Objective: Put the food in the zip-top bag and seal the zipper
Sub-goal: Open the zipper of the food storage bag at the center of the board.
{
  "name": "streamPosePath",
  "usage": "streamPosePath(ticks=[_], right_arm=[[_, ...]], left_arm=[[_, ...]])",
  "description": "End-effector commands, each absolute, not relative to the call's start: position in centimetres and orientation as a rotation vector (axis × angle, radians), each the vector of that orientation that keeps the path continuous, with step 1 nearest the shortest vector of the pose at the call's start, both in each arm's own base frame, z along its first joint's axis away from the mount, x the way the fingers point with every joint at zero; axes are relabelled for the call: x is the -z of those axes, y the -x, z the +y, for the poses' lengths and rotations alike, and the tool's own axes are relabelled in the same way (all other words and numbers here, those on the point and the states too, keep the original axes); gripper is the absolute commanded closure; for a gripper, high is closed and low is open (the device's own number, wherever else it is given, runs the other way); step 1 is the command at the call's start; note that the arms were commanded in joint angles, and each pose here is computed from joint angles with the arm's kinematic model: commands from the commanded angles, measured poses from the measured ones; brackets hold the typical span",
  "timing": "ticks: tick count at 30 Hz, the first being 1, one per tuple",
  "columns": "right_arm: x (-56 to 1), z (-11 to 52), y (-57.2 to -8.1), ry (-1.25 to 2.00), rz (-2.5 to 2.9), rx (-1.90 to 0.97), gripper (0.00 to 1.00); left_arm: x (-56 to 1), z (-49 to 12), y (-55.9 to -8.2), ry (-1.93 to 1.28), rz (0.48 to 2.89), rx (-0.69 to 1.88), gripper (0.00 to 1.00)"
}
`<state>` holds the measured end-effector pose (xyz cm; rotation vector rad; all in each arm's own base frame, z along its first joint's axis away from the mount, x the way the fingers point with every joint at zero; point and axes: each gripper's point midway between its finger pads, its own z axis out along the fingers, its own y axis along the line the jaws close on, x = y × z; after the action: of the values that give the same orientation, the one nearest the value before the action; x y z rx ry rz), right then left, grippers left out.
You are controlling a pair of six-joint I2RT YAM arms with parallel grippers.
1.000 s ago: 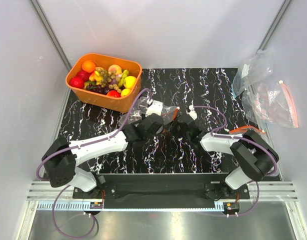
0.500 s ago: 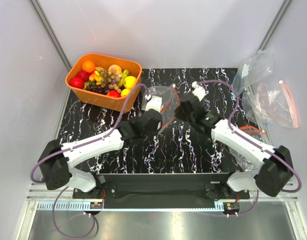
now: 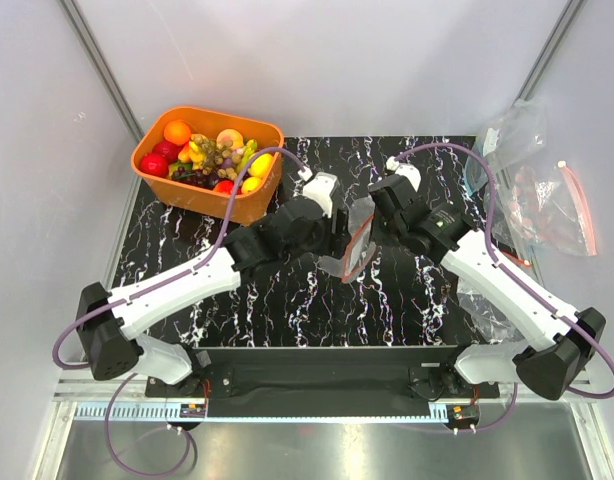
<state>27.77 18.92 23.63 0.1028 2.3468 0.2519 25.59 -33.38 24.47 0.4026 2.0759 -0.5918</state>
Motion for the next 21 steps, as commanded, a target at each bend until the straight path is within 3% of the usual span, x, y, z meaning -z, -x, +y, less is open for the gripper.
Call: streamPosePath(ticks=[1,12,21], right_arm=[[-24.5,18.4,-26.5,-0.049,2.366,-0.254,1.0],[-26.4,18.4,-26.4,-0.04,2.327,-0.288,1.0],[-27.9,19.1,-26.2,-0.035,2.303,-0.358,1.0]], left_arm=[[-26.9,-35.7,-25.0,-0.46,2.037,0.719,0.31],[-28.8,-38.0,-24.2,-0.555,2.003,0.831,0.28],[-27.0,-39.2,-25.4,-0.549,2.07,0.774,0.3]])
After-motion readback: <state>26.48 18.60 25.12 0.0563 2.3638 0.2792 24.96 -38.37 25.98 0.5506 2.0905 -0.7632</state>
